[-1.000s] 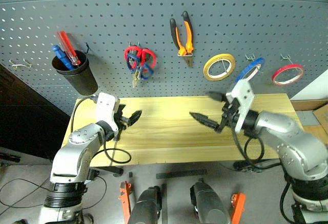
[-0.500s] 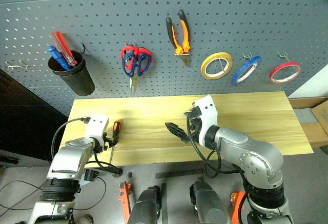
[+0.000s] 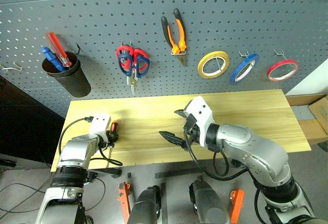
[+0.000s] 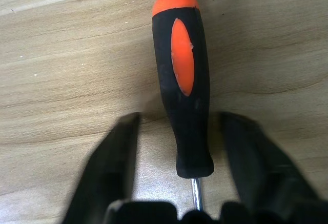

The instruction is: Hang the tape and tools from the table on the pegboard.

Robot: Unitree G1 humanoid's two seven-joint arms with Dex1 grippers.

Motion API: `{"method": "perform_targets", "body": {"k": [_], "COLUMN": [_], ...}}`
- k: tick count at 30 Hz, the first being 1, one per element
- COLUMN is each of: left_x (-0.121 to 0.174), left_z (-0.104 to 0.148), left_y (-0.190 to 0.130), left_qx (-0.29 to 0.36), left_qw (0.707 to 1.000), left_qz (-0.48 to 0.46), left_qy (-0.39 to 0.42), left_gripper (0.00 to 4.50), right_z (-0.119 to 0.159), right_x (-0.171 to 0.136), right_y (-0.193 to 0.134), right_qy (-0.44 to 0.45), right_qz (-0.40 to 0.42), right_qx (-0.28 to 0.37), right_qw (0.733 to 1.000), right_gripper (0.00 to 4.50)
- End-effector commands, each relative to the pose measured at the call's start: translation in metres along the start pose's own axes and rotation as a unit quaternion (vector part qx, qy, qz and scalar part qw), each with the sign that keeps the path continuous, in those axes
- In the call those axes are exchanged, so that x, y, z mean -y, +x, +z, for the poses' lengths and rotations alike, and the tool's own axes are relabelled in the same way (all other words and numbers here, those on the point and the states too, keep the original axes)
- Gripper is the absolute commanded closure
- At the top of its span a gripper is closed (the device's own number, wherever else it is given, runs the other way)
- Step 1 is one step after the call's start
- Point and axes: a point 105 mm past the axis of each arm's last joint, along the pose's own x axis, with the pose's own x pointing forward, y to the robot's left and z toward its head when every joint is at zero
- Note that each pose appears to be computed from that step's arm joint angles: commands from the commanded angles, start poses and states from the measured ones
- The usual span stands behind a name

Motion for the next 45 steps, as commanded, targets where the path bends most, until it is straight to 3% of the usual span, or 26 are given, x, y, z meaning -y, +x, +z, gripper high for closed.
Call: {"method": "perform_targets", "body": {"k": [1,2,8,14,17,21,27,32,36,41,45], "left_x": [-0.004,-0.005,-0.016,0.003,-0.004,0.006,0.012,-0.018,-0.048,-0.064,-0.067], "left_z": [0.002,0.001,0.004,0.044,0.065,0.107,0.16,0.195,0.207,0.219,0.22], "left_y": [-0.004,-0.005,-0.033,-0.09,-0.118,-0.163,-0.211,-0.243,-0.256,-0.258,-0.24], "left_qx": [0.009,0.01,0.05,0.215,0.3,0.432,0.543,0.588,0.601,0.617,0.614], "left_qw": [1.0,1.0,0.998,0.971,0.944,0.887,0.821,0.782,0.764,0.751,0.754], "left_qz": [0.005,0.004,0.025,0.048,0.109,0.129,0.149,0.203,0.234,0.234,0.231], "left_qy": [-0.005,-0.011,-0.001,0.092,0.083,0.104,0.093,0.038,-0.002,-0.032,-0.039], "left_gripper": [3.81,4.03,4.03,4.03,4.03,4.03,4.03,4.03,4.03,4.03,4.03], "right_z": [0.017,0.017,0.028,0.042,0.048,0.063,0.079,0.083,0.082,0.084,0.086], "right_x": [-0.006,-0.005,-0.001,-0.003,0.012,0.028,0.049,0.065,0.069,0.07,0.07], "right_y": [-0.003,-0.003,-0.005,-0.018,-0.022,-0.032,-0.041,-0.042,-0.039,-0.038,-0.038], "right_qy": [-0.044,-0.048,-0.079,-0.103,-0.102,-0.116,-0.149,-0.159,-0.166,-0.177,-0.18], "right_qz": [0.023,0.023,0.03,0.064,0.048,0.039,0.028,0.006,0.004,0.005,0.005], "right_qx": [0.034,0.034,0.053,0.073,0.078,0.091,0.098,0.096,0.092,0.091,0.093], "right_qw": [0.998,0.998,0.995,0.99,0.991,0.988,0.984,0.983,0.982,0.98,0.979], "right_gripper": [0.0,0.0,0.0,0.0,0.0,0.0,0.0,0.0,0.0,0.0,0.0]}}
